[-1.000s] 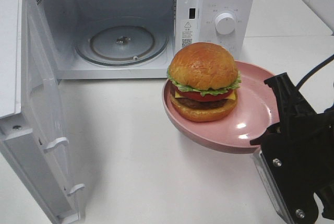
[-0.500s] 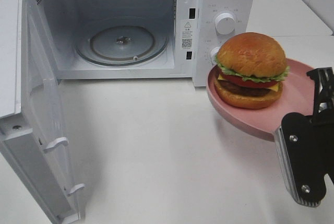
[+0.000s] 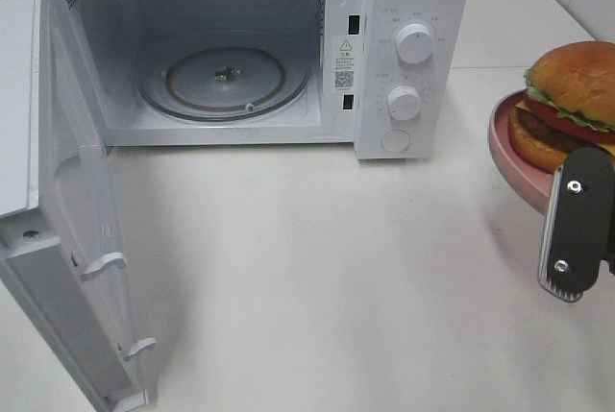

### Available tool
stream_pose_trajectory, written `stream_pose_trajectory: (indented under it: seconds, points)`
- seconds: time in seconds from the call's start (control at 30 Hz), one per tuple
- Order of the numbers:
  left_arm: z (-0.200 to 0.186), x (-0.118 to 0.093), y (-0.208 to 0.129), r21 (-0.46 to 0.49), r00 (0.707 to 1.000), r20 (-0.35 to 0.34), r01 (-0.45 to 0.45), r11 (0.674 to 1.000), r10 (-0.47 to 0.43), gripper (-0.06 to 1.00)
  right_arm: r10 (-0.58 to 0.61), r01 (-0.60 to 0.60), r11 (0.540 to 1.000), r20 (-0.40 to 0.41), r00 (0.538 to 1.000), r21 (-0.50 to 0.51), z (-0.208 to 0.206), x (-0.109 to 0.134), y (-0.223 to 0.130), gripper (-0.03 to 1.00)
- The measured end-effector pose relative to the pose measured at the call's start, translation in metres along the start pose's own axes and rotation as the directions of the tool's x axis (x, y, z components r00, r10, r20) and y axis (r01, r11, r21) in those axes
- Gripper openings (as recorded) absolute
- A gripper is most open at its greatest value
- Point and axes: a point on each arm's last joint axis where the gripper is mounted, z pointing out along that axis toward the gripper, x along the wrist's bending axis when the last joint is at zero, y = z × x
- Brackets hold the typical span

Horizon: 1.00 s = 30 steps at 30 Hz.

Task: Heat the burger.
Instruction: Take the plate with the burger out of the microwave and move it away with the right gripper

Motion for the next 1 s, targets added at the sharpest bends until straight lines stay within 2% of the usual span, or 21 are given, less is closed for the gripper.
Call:
stream_pose_trajectory:
  seconds: [0.17,0.23,0.27,0.3,0.33,0.4,0.5,0.57,0.6,0.67,0.77,0.83,1.0]
  points:
    - [0.000,0.000,0.000,0.000,1.000,0.000,0.000,1.000,0.000,0.99,0.086,-0.086,0.992,0.008,0.996,0.095,0.004,0.001,-0.005,0.11]
    - [0.000,0.000,0.000,0.000,1.000,0.000,0.000,1.000,0.000,0.99,0.134,-0.133,0.976,0.005,0.991,0.175,0.011,0.003,-0.005,0.11]
    - [0.000,0.000,0.000,0.000,1.000,0.000,0.000,1.000,0.000,0.99,0.134,-0.133,0.976,0.005,0.991,0.175,0.011,0.003,-0.005,0.11]
    - [0.000,0.000,0.000,0.000,1.000,0.000,0.000,1.000,0.000,0.99,0.185,-0.182,0.955,0.010,0.983,0.233,0.017,0.005,-0.003,0.11]
    - [0.000,0.000,0.000,0.000,1.000,0.000,0.000,1.000,0.000,0.99,0.185,-0.182,0.955,0.010,0.983,0.233,0.017,0.005,-0.003,0.11]
    - [0.000,0.000,0.000,0.000,1.000,0.000,0.000,1.000,0.000,0.99,0.293,-0.293,0.906,0.047,0.955,0.306,0.026,0.003,0.006,0.11]
    - [0.000,0.000,0.000,0.000,1.000,0.000,0.000,1.000,0.000,0.99,0.322,-0.324,0.892,0.059,0.945,0.316,0.029,0.002,0.010,0.11]
    - [0.000,0.000,0.000,0.000,1.000,0.000,0.000,1.000,0.000,0.99,0.421,-0.430,0.837,0.103,0.901,0.339,0.039,0.000,0.022,0.11]
    - [0.000,0.000,0.000,0.000,1.000,0.000,0.000,1.000,0.000,0.99,0.421,-0.430,0.837,0.103,0.901,0.339,0.039,0.000,0.022,0.11]
    - [0.000,0.000,0.000,0.000,1.000,0.000,0.000,1.000,0.000,0.99,0.477,-0.493,0.795,0.138,0.868,0.354,0.047,0.000,0.030,0.11]
    - [0.000,0.000,0.000,0.000,1.000,0.000,0.000,1.000,0.000,0.99,0.494,-0.512,0.780,0.148,0.857,0.359,0.050,0.001,0.032,0.11]
    - [0.000,0.000,0.000,0.000,1.000,0.000,0.000,1.000,0.000,0.99,0.532,-0.558,0.730,0.185,0.826,0.395,0.063,0.006,0.037,0.11]
    - [0.000,0.000,0.000,0.000,1.000,0.000,0.000,1.000,0.000,0.99,0.532,-0.561,0.709,0.199,0.823,0.427,0.072,0.012,0.038,0.11]
